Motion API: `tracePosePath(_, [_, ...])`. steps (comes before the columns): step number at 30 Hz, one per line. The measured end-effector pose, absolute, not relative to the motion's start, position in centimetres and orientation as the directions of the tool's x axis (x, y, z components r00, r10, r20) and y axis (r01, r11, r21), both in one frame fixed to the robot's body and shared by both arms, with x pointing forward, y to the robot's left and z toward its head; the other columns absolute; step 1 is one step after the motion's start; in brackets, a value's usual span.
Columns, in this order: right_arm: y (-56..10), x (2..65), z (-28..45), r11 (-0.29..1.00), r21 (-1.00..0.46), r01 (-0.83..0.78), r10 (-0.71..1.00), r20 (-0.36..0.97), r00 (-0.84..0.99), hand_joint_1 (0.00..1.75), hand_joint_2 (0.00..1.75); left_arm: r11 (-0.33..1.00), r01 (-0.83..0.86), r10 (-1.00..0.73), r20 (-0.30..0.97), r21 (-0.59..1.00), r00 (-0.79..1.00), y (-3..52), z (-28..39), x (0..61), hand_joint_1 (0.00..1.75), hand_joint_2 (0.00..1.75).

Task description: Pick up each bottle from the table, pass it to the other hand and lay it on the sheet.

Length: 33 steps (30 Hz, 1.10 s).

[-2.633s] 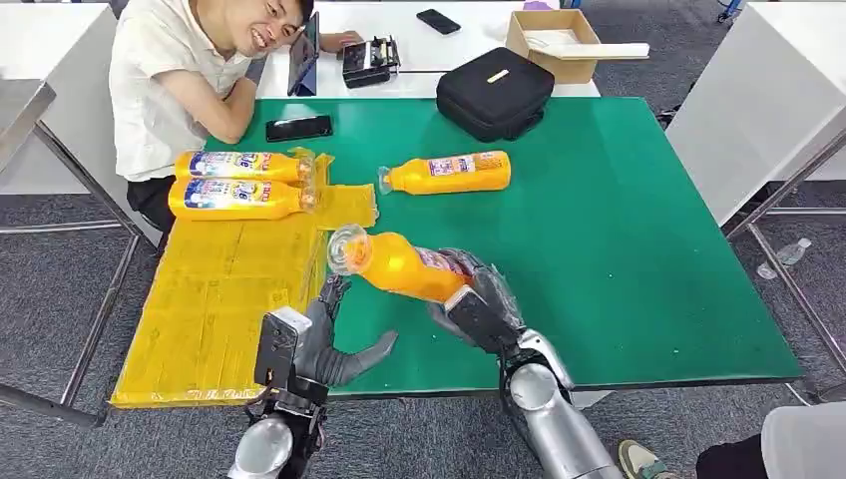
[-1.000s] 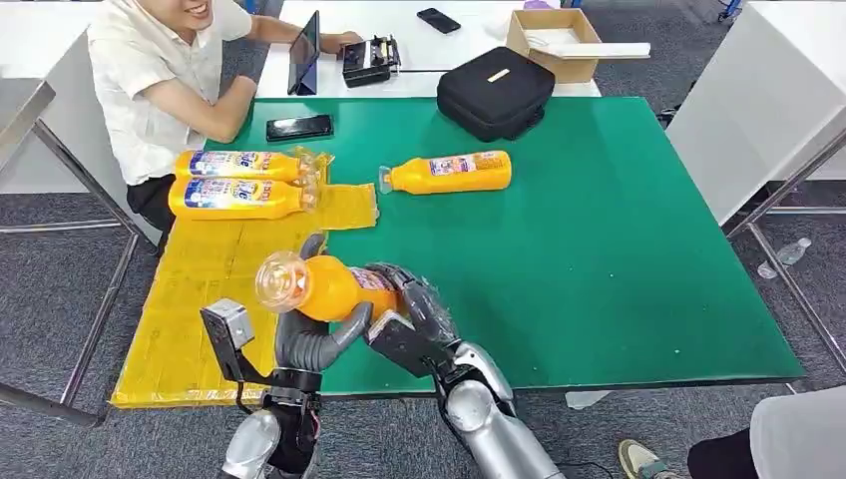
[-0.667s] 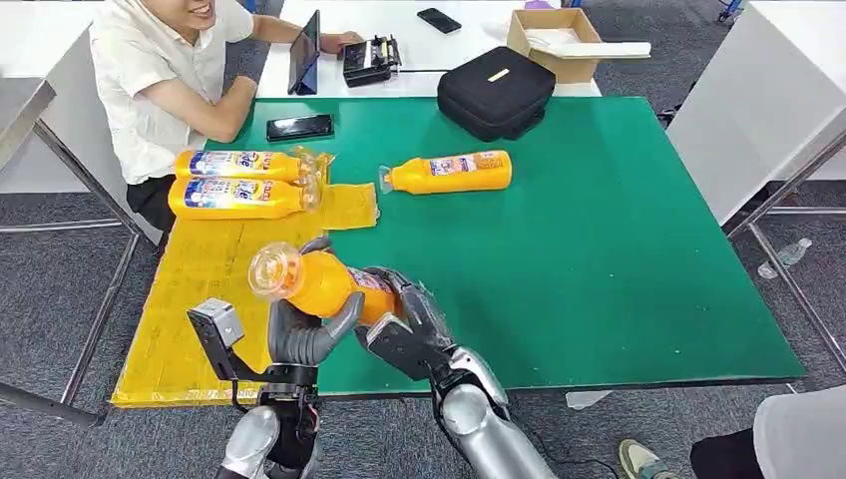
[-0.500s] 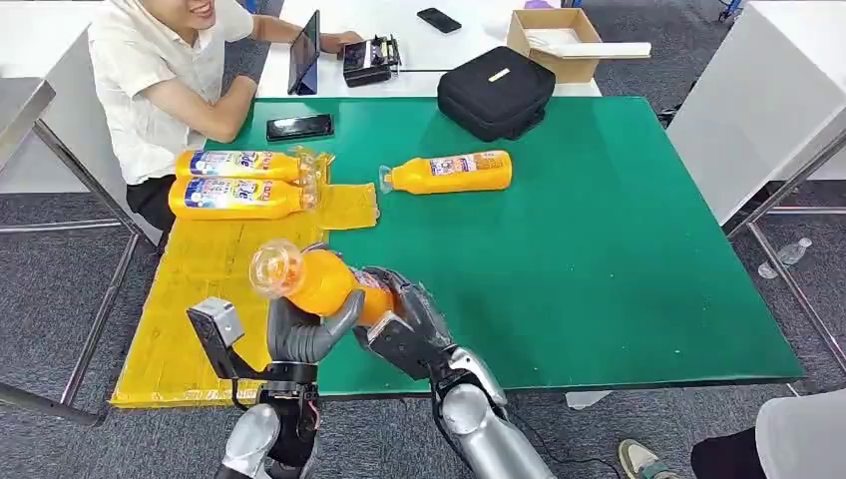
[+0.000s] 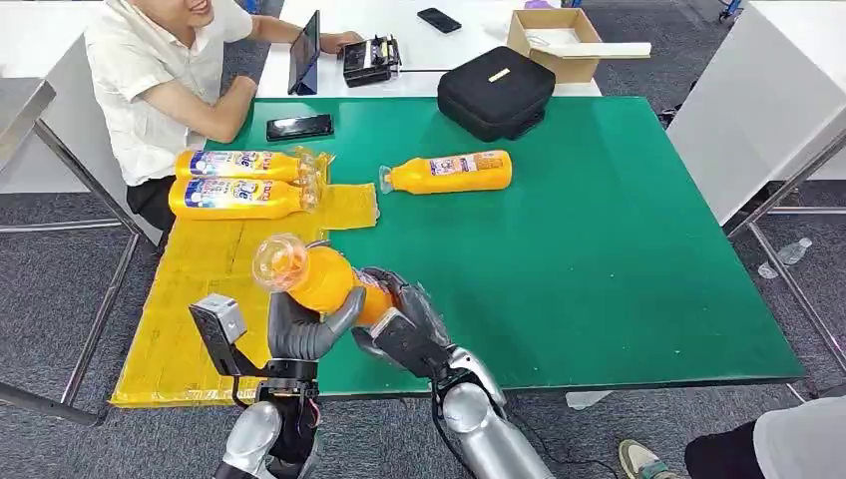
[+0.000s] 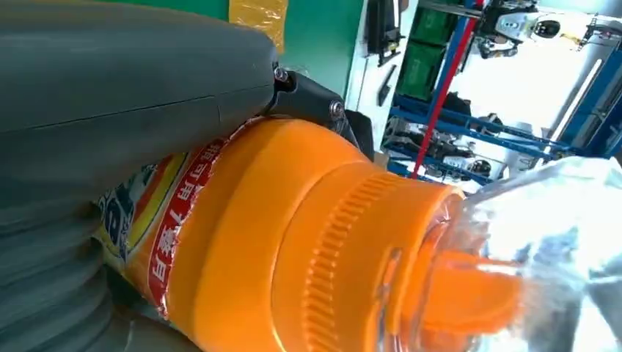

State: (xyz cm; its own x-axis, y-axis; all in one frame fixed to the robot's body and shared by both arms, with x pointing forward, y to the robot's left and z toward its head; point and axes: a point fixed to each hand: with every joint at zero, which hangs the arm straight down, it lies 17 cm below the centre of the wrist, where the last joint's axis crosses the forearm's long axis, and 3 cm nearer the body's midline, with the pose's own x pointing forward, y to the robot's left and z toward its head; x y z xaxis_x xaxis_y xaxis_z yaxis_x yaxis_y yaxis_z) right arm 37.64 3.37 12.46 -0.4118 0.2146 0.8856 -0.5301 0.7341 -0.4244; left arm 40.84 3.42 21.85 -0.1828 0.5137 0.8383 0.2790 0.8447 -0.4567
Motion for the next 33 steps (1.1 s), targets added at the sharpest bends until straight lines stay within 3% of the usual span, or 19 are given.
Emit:
tracePosePath(23, [4.3,38.1,12.7,0.751,-0.406,-0.521,0.212,0.895,-0.392,0.0,1.75,0.881,0.26,0.453,0.863,-0.396,-0.222,3.7,21.9,41.0,1.75,1.75])
tracePosePath(27, [3.3,38.2,12.5,0.773,-0.444,-0.453,0.259,0.873,-0.414,0.0,1.75,0.985,0.16,0.121,0.905,-0.06,-0.407,4.8,24.1,41.0,1.75,1.75])
tracePosePath(30, [0.3,39.3,12.9,0.81,-0.471,-0.348,0.317,0.853,-0.416,0.0,1.75,0.945,-0.005,-0.277,0.794,0.326,-0.541,5.7,26.5,41.0,1.75,1.75])
tracePosePath(33, [-3.7,40.9,13.9,0.865,-0.427,-0.262,0.31,0.867,-0.389,0.0,1.75,0.883,-0.144,-0.445,0.696,0.448,-0.563,8.1,28.0,41.1,1.75,1.75])
